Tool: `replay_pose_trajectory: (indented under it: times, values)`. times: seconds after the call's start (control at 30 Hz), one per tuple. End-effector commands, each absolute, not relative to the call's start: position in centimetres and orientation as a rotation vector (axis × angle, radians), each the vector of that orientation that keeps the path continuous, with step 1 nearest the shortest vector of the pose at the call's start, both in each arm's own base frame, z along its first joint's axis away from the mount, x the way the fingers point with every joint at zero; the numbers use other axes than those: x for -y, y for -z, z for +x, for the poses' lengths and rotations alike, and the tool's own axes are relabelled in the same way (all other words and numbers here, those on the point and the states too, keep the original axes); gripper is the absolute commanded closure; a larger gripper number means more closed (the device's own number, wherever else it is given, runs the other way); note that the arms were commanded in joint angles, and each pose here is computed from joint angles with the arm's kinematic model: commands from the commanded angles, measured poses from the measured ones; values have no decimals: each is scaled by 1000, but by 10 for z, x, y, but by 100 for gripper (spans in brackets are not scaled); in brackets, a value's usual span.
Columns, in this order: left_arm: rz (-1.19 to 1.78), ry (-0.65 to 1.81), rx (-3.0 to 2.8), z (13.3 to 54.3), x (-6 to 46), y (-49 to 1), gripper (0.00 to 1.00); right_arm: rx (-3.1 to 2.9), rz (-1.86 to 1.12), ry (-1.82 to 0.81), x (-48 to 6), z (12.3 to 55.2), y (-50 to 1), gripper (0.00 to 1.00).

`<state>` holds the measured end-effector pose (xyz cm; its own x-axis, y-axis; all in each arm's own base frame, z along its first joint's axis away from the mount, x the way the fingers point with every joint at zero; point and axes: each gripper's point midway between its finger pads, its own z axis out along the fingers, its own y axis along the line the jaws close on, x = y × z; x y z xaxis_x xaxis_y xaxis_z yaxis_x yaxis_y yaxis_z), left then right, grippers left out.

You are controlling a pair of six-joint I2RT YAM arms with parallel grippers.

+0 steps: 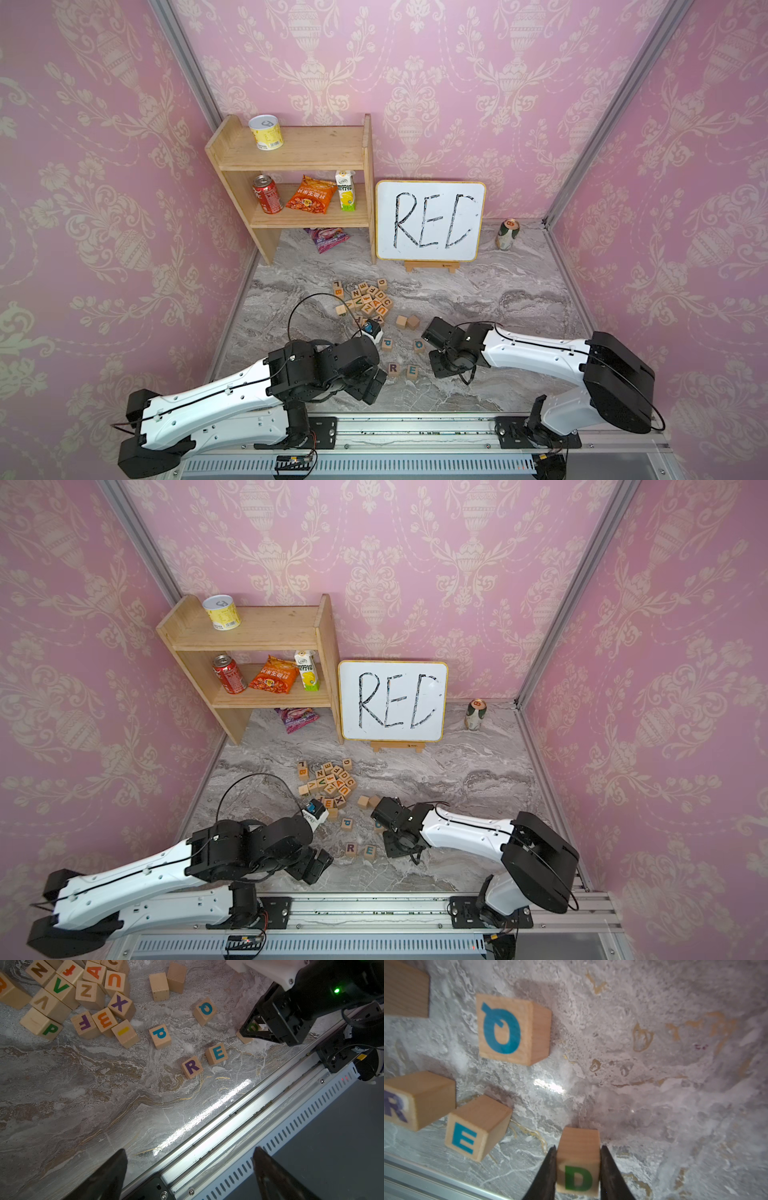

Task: Assemble the uppercase word "red" with letter blocks
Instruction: Move the letter block to the center of the board.

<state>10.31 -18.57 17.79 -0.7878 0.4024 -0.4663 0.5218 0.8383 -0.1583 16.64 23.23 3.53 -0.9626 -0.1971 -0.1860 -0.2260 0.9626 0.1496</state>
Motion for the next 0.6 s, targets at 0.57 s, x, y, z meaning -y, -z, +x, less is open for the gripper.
replay_pose_trajectory:
  times: [0.57]
  values:
    - [740,395,-2561,103,182,-187,5,-2990,-164,-133,-253,172,-35,77]
